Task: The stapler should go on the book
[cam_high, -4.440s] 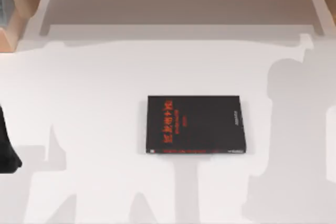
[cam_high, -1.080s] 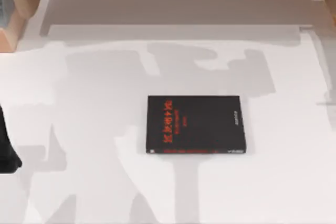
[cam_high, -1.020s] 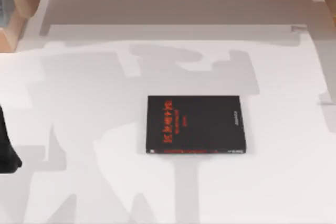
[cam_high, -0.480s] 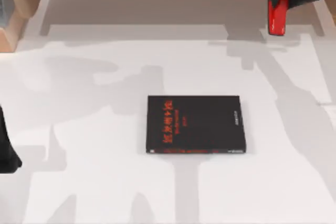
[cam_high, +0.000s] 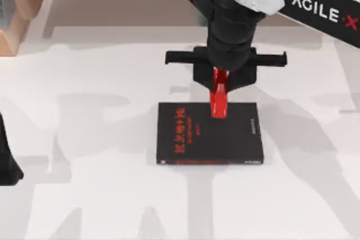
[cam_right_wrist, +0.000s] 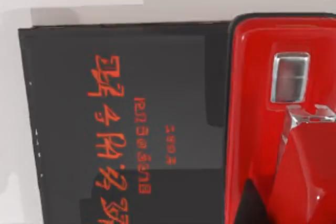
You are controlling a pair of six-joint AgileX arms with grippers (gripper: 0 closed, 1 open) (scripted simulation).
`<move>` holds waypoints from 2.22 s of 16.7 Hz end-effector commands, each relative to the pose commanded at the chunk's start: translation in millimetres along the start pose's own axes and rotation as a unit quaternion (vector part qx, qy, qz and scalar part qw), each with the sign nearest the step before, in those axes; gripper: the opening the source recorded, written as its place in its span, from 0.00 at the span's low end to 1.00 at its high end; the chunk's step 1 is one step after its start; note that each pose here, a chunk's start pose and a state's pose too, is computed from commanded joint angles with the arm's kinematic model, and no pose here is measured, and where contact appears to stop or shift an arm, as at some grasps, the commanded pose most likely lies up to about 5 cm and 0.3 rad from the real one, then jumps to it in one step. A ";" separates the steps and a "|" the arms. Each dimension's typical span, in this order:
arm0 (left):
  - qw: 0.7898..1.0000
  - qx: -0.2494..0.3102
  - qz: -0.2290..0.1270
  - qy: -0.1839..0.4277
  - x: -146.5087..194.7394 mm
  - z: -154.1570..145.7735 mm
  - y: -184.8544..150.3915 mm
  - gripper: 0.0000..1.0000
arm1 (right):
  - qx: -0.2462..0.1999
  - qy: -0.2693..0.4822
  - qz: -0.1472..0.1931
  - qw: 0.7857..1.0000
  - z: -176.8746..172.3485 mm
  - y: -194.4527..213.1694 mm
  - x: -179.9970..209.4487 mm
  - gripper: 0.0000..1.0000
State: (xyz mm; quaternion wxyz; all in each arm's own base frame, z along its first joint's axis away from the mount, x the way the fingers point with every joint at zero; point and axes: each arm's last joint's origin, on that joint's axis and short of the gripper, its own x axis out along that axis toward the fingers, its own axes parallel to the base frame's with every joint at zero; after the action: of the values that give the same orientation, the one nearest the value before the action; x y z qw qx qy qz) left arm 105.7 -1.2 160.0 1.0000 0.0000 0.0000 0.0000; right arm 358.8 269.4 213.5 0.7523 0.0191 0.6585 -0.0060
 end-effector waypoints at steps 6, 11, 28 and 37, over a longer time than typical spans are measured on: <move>1.000 0.000 0.000 0.000 0.0 0.0 0.0 1.00 | -0.013 0.015 -0.009 1.000 -17.6 13.0 22.0 0.00; 1.000 0.000 0.000 0.000 0.0 0.0 0.0 1.00 | -0.010 0.015 -0.009 1.000 -16.6 11.7 25.7 0.00; 1.000 0.000 0.000 0.000 0.0 0.0 0.0 1.00 | -0.013 0.015 -0.009 1.000 -19.0 12.6 52.0 0.68; 1.000 0.000 0.000 0.000 0.0 0.0 0.0 1.00 | -0.013 0.015 -0.009 1.000 -19.0 12.6 52.0 1.00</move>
State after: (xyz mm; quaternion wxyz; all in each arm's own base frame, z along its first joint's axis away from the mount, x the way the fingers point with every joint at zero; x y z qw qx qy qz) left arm 105.7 -1.2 160.0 1.0000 0.0000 0.0000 0.0000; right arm 347.3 283.5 159.8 0.7423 0.0033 0.6700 -0.0044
